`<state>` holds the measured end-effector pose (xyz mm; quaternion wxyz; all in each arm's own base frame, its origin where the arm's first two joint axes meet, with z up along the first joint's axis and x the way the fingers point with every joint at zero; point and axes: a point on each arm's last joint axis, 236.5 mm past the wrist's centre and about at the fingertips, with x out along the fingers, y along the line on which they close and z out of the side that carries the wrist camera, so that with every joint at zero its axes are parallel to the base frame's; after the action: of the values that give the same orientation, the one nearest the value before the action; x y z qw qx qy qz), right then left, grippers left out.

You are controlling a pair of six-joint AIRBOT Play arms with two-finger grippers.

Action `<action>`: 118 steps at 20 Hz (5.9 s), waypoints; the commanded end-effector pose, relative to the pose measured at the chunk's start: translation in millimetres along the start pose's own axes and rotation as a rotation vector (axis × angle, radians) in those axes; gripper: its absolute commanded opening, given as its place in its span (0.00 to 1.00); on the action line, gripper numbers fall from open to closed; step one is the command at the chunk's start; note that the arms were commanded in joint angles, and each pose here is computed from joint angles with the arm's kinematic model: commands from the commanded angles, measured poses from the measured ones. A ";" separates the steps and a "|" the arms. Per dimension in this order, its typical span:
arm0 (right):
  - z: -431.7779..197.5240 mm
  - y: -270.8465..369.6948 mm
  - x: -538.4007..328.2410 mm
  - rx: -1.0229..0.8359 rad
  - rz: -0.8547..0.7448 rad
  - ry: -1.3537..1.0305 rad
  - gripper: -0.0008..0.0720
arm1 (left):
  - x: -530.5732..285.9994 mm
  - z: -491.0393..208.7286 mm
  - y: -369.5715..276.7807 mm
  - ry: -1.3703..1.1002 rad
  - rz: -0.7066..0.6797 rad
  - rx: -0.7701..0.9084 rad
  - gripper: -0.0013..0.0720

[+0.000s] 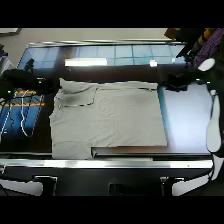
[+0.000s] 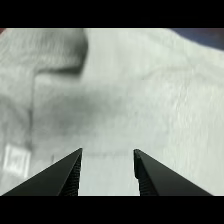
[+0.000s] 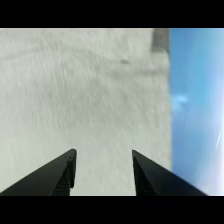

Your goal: Fold the clothes and pants, and hang the long-sleeved shirts on hangers.

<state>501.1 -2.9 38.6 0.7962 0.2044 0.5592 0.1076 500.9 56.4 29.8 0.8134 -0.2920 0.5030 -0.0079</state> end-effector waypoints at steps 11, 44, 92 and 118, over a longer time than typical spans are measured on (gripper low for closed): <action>-248.4 -89.2 8.1 0.258 0.010 0.316 0.58 | -76.9 -140.9 76.9 0.146 0.070 -0.170 0.55; -295.4 -56.4 42.9 0.342 0.167 0.321 0.06 | -53.4 -269.6 128.6 0.239 0.040 -0.391 0.77; -50.8 215.5 -326.3 -0.541 0.054 -0.749 0.06 | -415.7 -41.0 -164.9 -0.836 -0.202 0.209 0.04; 33.1 39.7 2.3 -0.057 -0.114 -0.141 0.06 | -20.0 18.2 3.5 -0.197 0.025 0.082 0.04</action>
<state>494.6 16.4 149.3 0.8655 0.1575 0.4726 0.0529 458.6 87.2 147.4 0.8873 -0.2592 0.3809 0.0200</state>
